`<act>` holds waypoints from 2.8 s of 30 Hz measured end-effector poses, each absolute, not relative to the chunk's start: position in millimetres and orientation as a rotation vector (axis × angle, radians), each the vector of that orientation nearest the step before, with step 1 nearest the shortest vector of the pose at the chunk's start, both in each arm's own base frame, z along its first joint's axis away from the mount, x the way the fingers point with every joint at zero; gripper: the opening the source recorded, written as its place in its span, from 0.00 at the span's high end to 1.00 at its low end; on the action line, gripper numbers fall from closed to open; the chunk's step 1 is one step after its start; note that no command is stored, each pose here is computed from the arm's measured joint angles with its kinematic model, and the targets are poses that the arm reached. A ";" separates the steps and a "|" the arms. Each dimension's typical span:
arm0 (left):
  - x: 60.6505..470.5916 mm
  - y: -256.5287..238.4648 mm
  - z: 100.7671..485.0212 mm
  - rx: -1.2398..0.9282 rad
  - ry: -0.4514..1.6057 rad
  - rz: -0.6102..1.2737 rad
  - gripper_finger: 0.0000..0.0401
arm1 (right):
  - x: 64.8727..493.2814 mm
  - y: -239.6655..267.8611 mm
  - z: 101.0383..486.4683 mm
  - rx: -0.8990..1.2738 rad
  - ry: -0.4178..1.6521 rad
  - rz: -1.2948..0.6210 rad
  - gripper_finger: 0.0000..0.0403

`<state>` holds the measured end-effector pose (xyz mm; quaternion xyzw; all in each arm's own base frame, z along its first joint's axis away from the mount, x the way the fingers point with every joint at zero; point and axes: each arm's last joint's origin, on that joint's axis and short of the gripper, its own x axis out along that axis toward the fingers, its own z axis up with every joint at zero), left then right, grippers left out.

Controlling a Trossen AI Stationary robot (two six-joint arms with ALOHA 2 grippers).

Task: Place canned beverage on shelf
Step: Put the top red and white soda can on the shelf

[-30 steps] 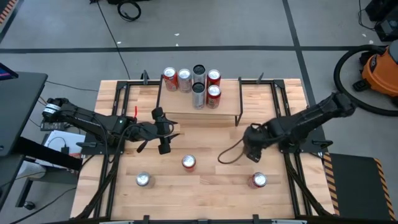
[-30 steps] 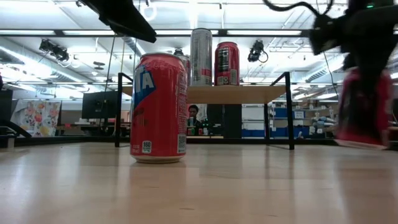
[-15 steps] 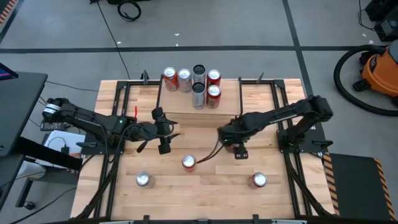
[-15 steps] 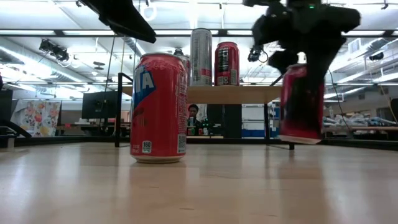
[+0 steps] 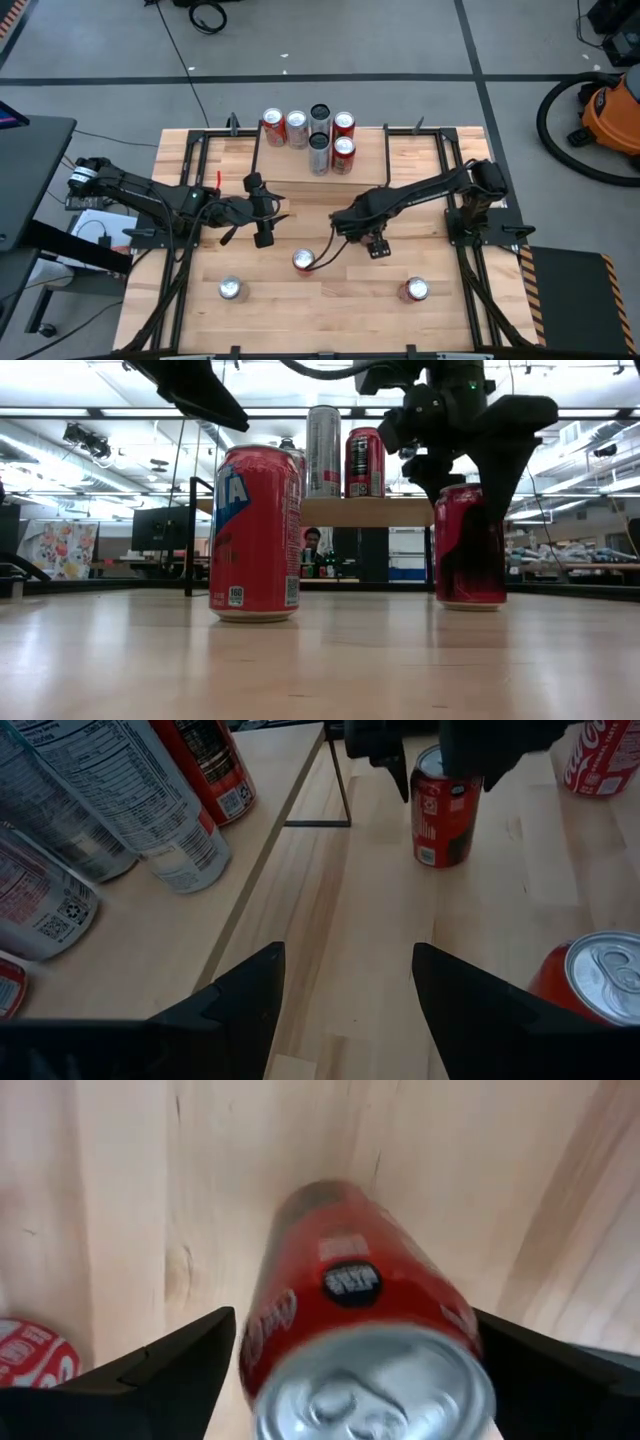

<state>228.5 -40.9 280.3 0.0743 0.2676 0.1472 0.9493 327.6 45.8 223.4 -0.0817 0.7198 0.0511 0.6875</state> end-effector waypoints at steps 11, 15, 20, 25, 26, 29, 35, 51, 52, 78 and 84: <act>228.5 -40.6 280.2 0.141 0.543 0.303 0.42 | 321.6 41.1 237.5 -0.083 1.574 0.008 0.09; 228.6 -40.6 280.3 0.142 0.543 0.304 0.42 | 323.3 38.4 237.4 0.096 1.564 -0.093 0.08; 228.6 -40.6 280.3 0.141 0.542 0.303 0.42 | 324.7 38.7 237.5 0.302 1.539 -0.262 0.06; 228.3 -40.7 279.8 0.151 0.549 0.300 0.42 | 324.7 39.5 237.4 0.433 1.532 -0.351 0.06; 228.0 -40.6 279.4 0.155 0.555 0.299 0.42 | 324.7 39.7 237.4 0.454 1.531 -0.365 0.06; 227.4 -40.4 278.5 0.161 0.566 0.299 0.42 | 324.2 41.7 237.4 0.506 1.531 -0.401 0.06; 226.5 -40.4 277.3 0.177 0.583 0.295 0.42 | 321.2 48.5 237.6 0.531 1.551 -0.417 0.06; 226.1 -40.3 276.8 0.154 0.585 0.302 0.42 | 274.3 62.3 298.2 0.143 1.408 -0.114 0.06; 226.1 -40.3 276.8 0.153 0.585 0.302 0.42 | 272.6 65.5 299.6 0.069 1.397 -0.086 0.07; 225.8 -40.0 276.2 0.052 0.574 0.334 0.42 | 320.2 70.5 231.5 -0.547 1.512 0.449 0.08; 225.1 -39.8 275.3 0.060 0.586 0.334 0.42 | 326.6 54.8 229.8 -0.315 1.531 0.235 0.19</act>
